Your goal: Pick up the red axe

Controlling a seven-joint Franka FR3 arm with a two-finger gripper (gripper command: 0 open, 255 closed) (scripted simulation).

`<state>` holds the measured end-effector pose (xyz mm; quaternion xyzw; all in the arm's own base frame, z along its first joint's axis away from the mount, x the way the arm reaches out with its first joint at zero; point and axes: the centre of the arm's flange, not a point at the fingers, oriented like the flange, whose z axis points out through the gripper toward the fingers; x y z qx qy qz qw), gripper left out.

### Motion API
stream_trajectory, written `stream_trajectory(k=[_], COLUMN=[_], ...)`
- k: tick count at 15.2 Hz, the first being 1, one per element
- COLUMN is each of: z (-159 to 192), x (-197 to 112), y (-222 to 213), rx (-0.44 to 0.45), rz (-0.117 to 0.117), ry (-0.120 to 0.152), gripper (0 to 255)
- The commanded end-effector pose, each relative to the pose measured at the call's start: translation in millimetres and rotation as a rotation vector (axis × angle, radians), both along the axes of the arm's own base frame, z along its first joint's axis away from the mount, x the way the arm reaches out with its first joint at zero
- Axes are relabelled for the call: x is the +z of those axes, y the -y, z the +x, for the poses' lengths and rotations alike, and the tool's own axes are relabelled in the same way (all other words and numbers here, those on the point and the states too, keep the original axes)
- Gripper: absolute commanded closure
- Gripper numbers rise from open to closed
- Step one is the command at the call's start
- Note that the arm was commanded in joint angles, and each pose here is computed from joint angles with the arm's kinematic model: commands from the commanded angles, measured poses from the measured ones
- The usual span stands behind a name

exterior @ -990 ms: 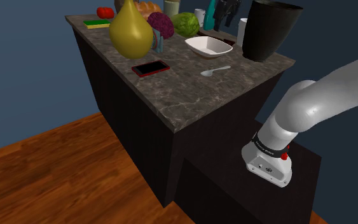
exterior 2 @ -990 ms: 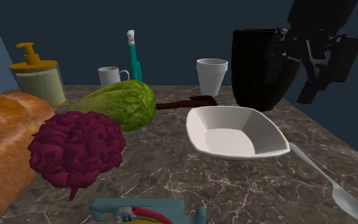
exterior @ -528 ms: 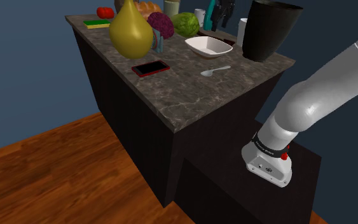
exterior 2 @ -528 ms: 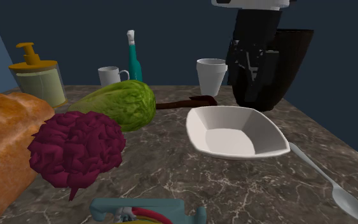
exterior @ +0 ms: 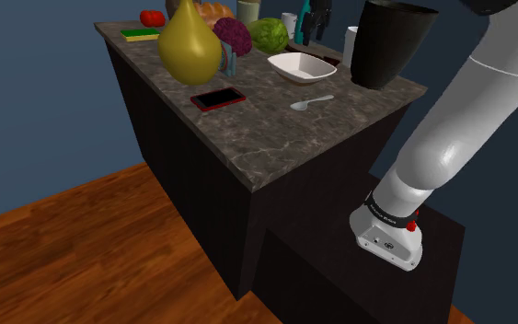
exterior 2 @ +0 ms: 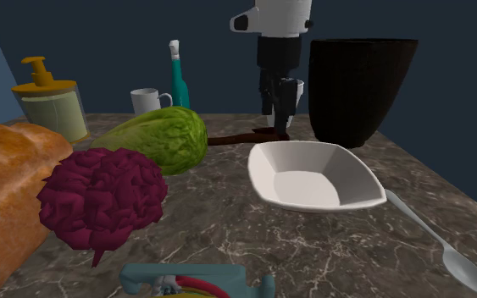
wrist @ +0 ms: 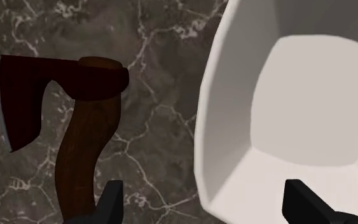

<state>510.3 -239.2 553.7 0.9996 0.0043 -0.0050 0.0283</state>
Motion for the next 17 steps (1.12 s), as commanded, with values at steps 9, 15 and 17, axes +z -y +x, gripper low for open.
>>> stream_trajectory(k=[9,15,17], z=[81.2,81.2,81.2], x=[-36.8,-68.5,-76.8], y=[100.7,100.7,100.7], rx=[0.010,0.010,0.010], rz=[-0.011,-0.011,-0.011], ry=[-0.060,-0.060,-0.060], gripper=[0,0,0])
